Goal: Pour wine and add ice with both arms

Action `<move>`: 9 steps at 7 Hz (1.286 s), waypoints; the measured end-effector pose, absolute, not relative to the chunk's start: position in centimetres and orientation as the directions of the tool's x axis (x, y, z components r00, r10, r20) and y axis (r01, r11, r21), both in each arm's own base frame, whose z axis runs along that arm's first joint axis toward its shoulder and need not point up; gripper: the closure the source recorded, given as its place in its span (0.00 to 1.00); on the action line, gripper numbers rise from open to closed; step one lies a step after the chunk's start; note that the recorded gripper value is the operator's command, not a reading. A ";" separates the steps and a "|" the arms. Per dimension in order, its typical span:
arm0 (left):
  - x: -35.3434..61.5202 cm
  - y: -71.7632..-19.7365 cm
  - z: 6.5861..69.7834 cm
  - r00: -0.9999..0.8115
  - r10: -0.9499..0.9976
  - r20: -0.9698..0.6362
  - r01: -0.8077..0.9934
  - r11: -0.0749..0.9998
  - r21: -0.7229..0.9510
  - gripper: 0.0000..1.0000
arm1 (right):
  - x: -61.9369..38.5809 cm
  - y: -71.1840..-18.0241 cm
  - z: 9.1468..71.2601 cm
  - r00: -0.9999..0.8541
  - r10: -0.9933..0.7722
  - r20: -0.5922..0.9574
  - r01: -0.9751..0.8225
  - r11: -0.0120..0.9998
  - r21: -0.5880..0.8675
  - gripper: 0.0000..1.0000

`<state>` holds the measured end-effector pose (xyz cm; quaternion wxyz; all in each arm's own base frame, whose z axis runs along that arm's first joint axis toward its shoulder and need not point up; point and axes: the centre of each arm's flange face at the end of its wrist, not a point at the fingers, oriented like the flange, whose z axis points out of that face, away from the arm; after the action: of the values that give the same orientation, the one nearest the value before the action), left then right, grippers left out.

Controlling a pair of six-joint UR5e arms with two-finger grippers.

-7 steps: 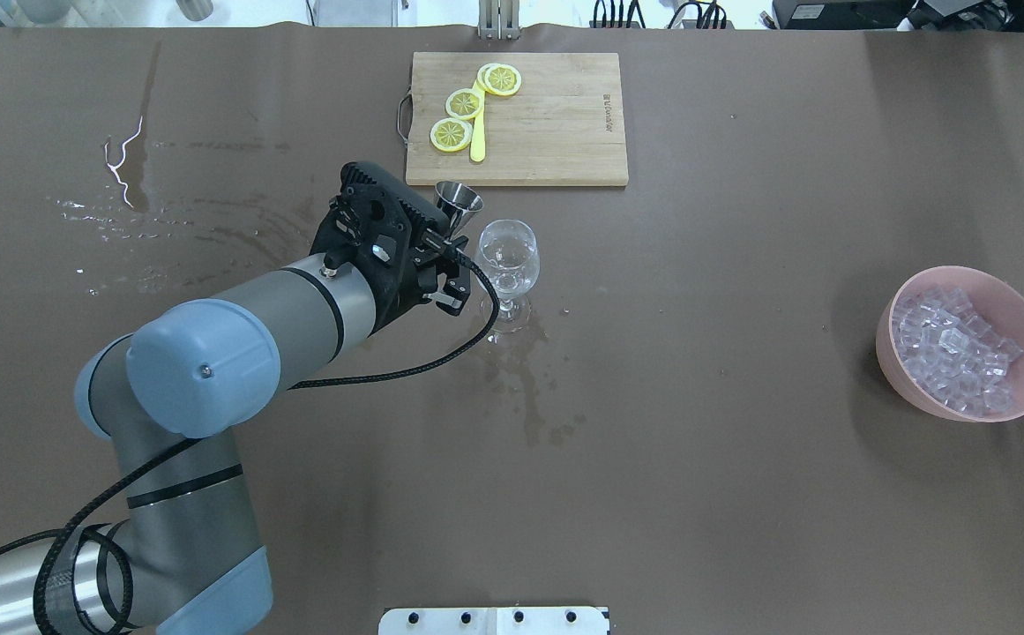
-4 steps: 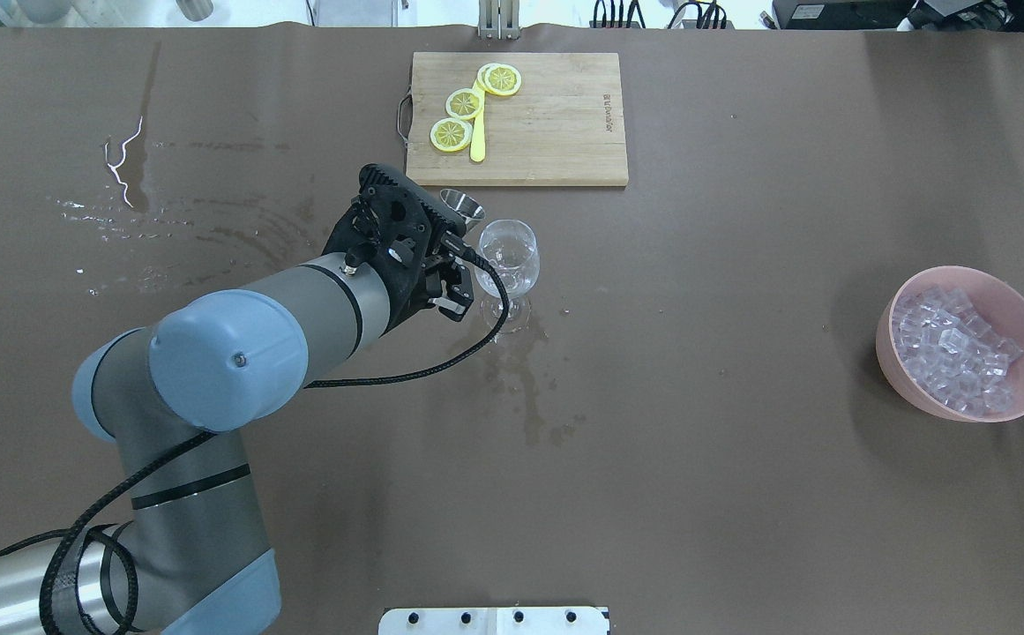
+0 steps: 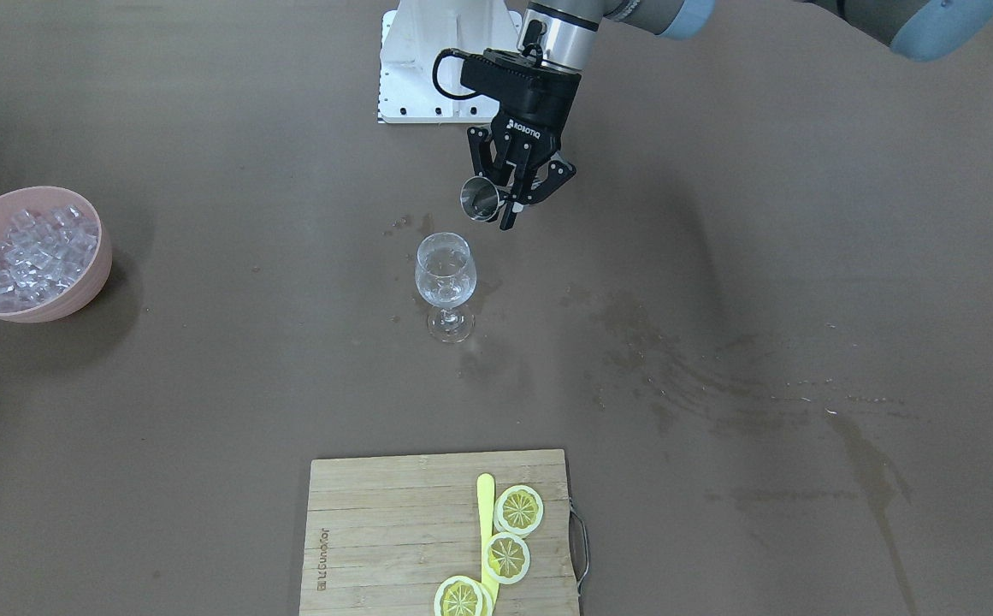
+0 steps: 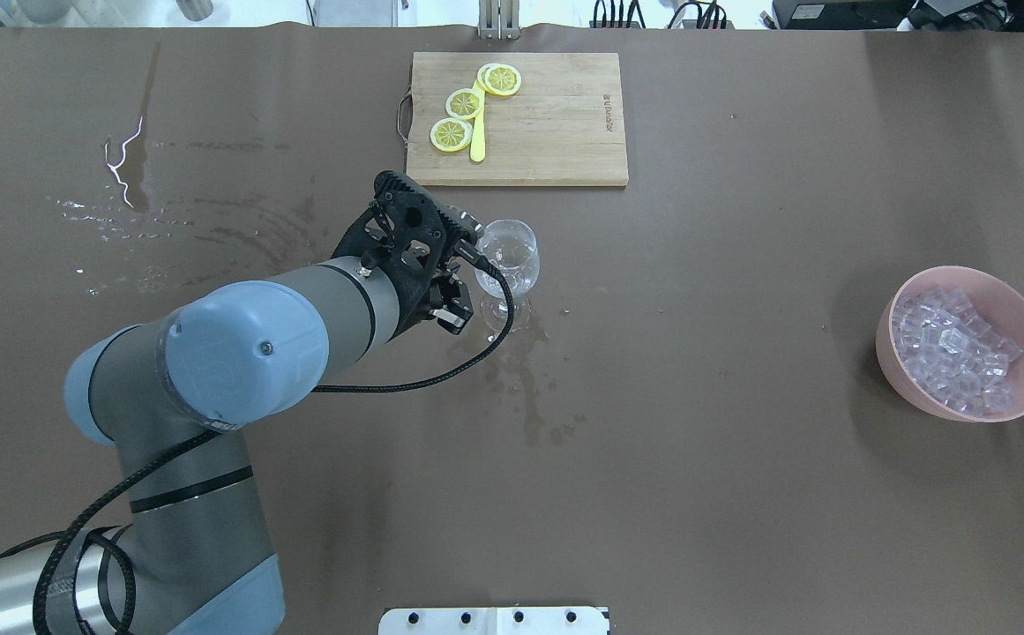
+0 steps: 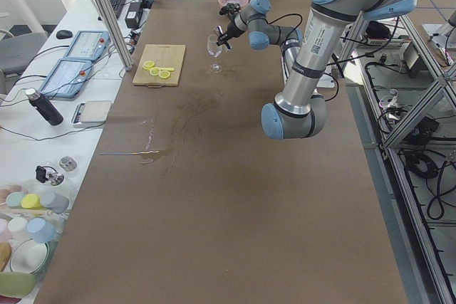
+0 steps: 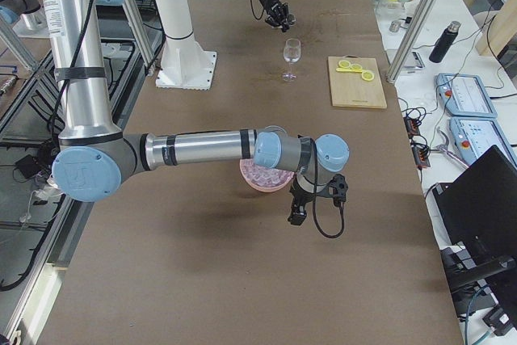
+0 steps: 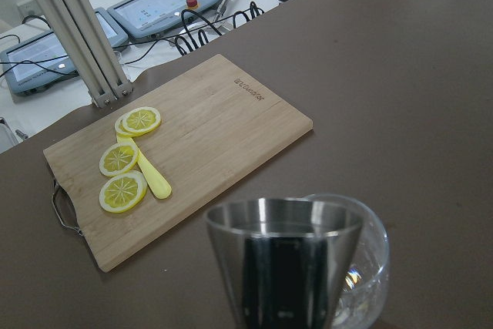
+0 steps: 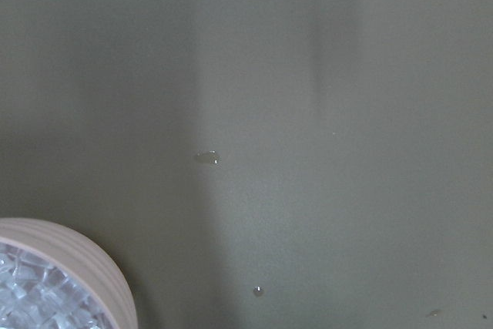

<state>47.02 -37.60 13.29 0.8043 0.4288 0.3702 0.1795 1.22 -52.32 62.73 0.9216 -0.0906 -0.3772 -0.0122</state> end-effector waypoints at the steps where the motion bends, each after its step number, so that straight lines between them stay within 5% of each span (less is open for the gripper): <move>1: 47.1 -37.4 12.5 0.659 0.616 -0.431 0.000 0.574 0.819 1.00 | 1.2 -52.4 62.9 0.715 0.048 0.697 0.091 0.983 -0.161 0.00; 9: 48.3 -37.5 9.8 0.684 0.616 -0.390 -0.088 0.601 0.795 1.00 | 1.1 -52.9 64.2 0.715 0.058 0.697 0.093 0.980 -0.176 0.00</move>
<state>48.26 -37.49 9.84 0.8292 0.3932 0.3358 0.2123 1.10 -52.90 64.19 0.9207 -0.0995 -0.3773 -0.0095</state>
